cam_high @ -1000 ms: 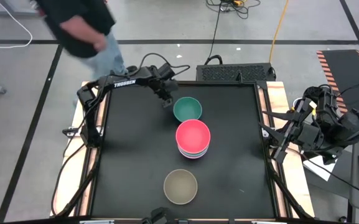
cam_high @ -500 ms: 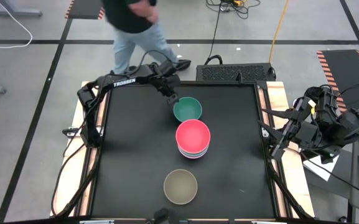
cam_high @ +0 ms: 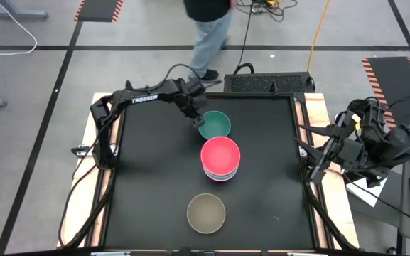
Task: Nest bowls inside each other
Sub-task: Stack the dark green bowl on top of the light pink bowl
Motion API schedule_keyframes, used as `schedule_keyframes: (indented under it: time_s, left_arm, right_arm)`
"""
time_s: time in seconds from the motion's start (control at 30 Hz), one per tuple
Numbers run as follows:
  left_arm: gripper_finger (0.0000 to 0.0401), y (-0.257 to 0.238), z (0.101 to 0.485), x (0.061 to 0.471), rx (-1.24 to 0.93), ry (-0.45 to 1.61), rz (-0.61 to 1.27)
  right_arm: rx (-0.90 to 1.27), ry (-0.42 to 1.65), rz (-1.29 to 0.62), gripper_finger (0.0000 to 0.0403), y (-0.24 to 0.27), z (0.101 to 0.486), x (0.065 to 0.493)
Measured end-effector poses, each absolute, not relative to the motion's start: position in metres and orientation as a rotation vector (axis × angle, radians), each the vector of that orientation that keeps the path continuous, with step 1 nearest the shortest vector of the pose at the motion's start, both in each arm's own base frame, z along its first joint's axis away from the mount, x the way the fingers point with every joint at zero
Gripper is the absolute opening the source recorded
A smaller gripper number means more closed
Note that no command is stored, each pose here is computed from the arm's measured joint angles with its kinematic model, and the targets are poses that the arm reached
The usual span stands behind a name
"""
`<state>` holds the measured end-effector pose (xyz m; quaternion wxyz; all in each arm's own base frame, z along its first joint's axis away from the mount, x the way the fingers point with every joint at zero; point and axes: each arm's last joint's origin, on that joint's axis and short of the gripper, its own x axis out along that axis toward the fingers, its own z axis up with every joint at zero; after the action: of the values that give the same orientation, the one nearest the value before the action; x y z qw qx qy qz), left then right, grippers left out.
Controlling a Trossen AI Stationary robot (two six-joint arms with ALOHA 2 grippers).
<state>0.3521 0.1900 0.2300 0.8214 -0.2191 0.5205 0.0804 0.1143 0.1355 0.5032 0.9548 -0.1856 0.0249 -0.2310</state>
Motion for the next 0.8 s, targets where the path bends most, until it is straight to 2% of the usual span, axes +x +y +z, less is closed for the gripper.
schedule_keyframes:
  time_s: [0.4,0.8]
  left_arm:
    - [0.0214,0.18,0.205,0.366,-0.475,1.172,0.129]
    - [0.0214,0.181,0.203,0.365,-0.458,1.182,0.121]
  right_arm:
    - [-0.392,0.056,-0.469,0.0141,0.14,0.501,0.117]
    - [-0.394,0.058,-0.469,0.0141,0.14,0.501,0.117]
